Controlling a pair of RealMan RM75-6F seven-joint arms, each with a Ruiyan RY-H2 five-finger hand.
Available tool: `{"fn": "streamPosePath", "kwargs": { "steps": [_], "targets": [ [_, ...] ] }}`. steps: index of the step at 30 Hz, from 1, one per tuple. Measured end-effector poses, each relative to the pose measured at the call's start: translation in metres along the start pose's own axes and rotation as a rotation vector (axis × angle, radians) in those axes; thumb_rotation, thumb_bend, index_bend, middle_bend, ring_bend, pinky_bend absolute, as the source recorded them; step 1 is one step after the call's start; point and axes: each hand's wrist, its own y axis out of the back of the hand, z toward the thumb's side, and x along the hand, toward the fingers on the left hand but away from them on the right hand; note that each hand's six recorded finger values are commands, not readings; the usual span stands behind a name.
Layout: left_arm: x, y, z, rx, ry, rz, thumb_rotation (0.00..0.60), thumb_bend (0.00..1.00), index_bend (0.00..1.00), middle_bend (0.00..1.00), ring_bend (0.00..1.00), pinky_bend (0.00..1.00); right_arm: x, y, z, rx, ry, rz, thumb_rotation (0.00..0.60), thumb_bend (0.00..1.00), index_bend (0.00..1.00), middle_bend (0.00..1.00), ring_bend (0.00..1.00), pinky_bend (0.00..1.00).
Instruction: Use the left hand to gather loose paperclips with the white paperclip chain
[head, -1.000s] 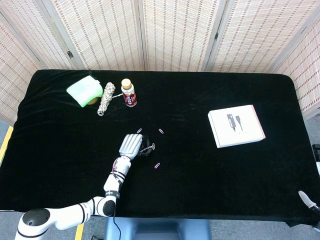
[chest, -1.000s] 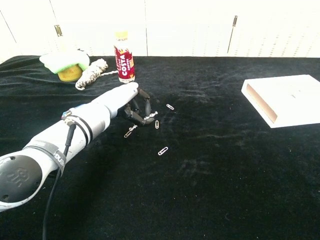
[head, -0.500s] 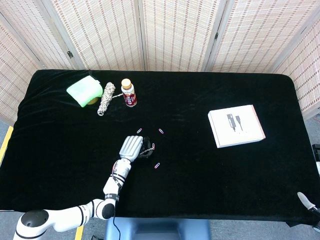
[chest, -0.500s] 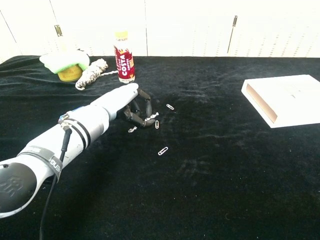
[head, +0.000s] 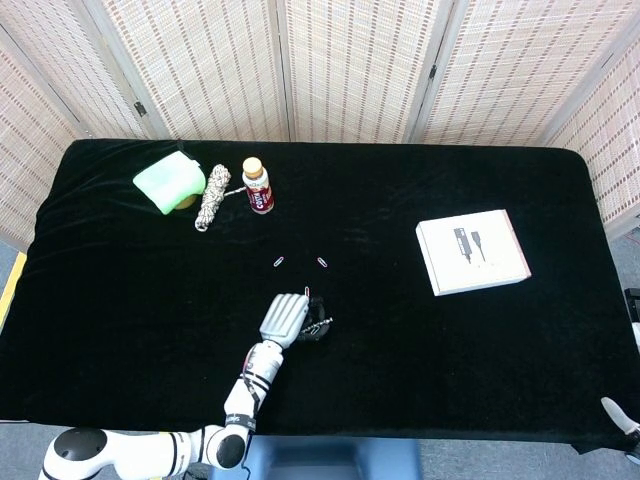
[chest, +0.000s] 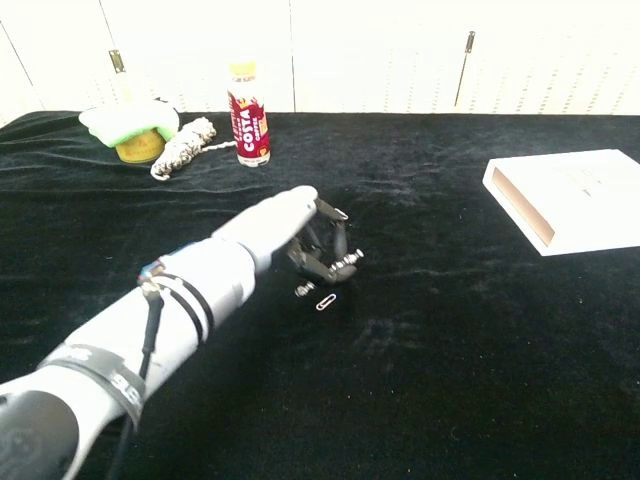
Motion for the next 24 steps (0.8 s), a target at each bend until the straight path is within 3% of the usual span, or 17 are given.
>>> {"fn": "streamPosePath", "kwargs": {
  "steps": [16,24],
  "targets": [
    [0.018,-0.019,0.016,0.023,-0.046,-0.036,0.6,0.56,0.85,1.0,1.0,1.0,0.019,0.011,-0.007,0.003,-0.05,-0.047,0.6,0.21,0.0,0.0,0.0,0.0],
    [0.018,0.003,0.013,0.04,-0.055,0.02,0.6,0.56,0.85,1.0,1.0,1.0,0.016,0.009,-0.009,0.008,-0.055,-0.037,0.6,0.21,0.0,0.0,0.0,0.0]
  ]
}}
